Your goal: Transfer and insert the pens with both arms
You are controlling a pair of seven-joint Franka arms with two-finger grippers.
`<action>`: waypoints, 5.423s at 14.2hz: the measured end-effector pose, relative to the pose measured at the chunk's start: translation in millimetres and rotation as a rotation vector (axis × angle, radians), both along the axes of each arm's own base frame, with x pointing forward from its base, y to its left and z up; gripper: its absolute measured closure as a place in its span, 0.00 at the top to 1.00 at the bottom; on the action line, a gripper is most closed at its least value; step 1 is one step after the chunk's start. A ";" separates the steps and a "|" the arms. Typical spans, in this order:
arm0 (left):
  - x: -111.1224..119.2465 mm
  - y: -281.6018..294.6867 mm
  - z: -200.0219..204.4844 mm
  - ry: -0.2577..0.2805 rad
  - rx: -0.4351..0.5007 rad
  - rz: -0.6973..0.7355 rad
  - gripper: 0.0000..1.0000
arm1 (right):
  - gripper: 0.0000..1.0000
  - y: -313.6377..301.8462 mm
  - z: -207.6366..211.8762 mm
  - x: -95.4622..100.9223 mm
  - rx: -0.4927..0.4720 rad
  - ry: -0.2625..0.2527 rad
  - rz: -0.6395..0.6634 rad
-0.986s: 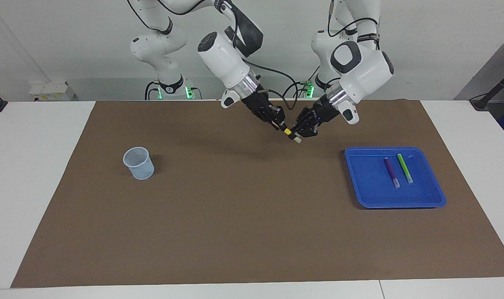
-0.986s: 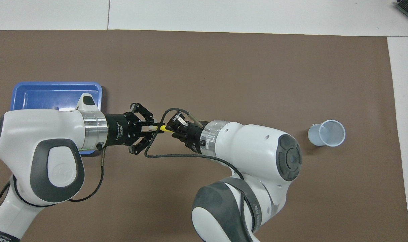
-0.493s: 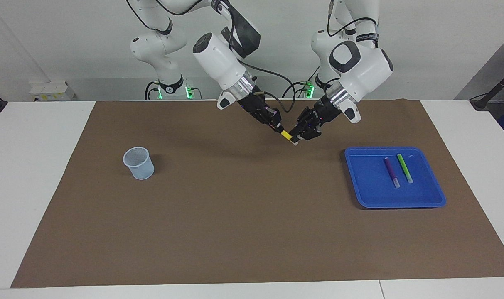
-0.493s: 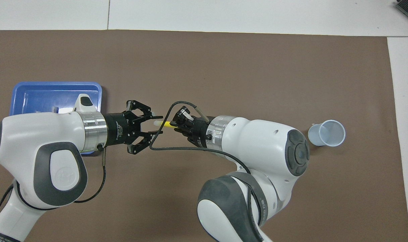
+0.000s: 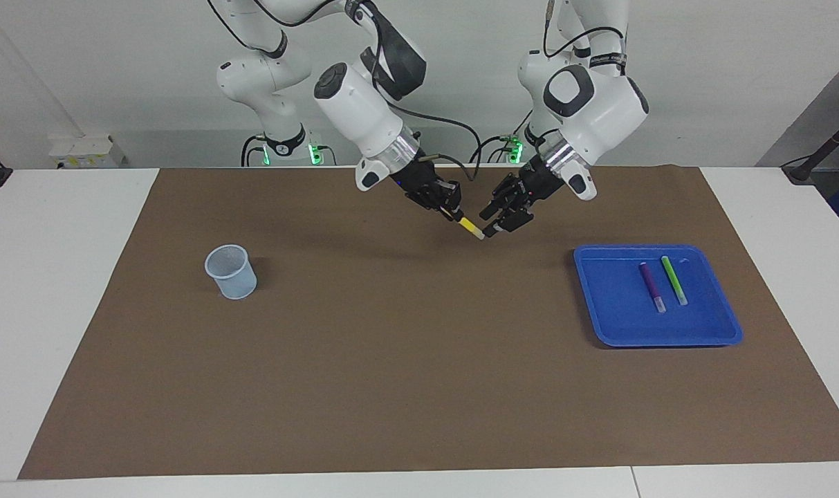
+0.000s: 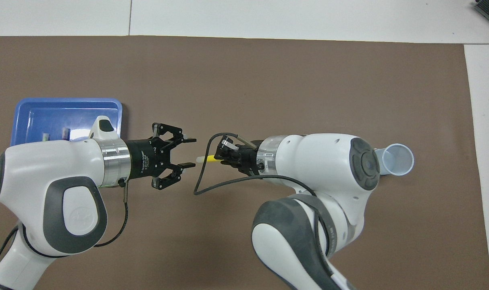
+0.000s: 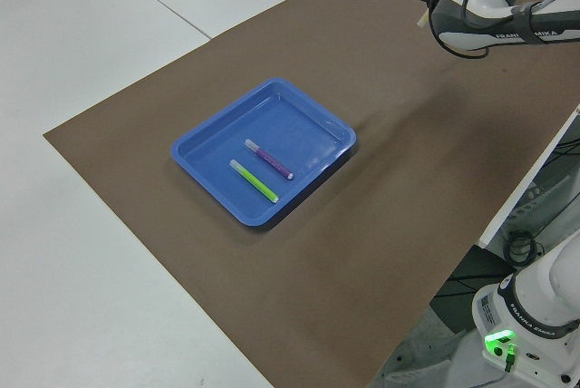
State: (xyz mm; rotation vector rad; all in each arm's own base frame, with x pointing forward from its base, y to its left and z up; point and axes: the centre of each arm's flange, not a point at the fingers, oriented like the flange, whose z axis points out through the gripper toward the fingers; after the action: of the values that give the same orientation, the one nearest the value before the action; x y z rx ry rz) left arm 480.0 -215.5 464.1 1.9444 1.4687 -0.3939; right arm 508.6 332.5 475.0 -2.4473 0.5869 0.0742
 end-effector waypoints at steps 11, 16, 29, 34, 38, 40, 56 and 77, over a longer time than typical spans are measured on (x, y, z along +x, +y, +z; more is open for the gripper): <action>2.1 88.6 -19.6 -0.274 0.385 -0.722 0.51 | 0.19 -174.9 15.3 26.1 -0.618 -0.178 1.002; 12.5 149.6 -18.1 -0.353 0.583 -0.997 0.51 | 0.19 -252.8 22.1 50.7 -0.796 -0.254 1.384; 52.4 302.5 -82.5 -0.428 0.778 -1.201 0.50 | 0.19 -336.6 -32.4 42.1 -0.716 -0.196 1.333; 74.0 312.9 -130.7 -0.442 0.800 -1.199 0.50 | 0.31 -334.2 -40.1 38.3 -0.713 -0.200 1.337; 84.5 314.4 -147.9 -0.447 0.800 -1.198 0.50 | 0.73 -328.9 -32.9 37.9 -0.684 -0.237 1.304; 86.6 314.9 -153.6 -0.451 0.803 -1.196 0.52 | 0.80 -322.1 -25.7 39.3 -0.671 -0.265 1.289; 93.2 308.2 -160.1 -0.434 0.777 -1.195 0.17 | 1.00 -189.3 -3.5 28.3 -0.246 -0.165 0.515; 105.1 182.5 -35.7 0.002 0.137 -0.269 0.17 | 1.00 -52.1 13.4 -6.1 -0.071 0.023 -0.006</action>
State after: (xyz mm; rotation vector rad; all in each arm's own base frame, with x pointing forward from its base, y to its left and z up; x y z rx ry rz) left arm 585.1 -33.0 428.4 2.2614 1.2664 -0.4229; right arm 502.5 280.4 488.4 -2.5161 0.6163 0.0803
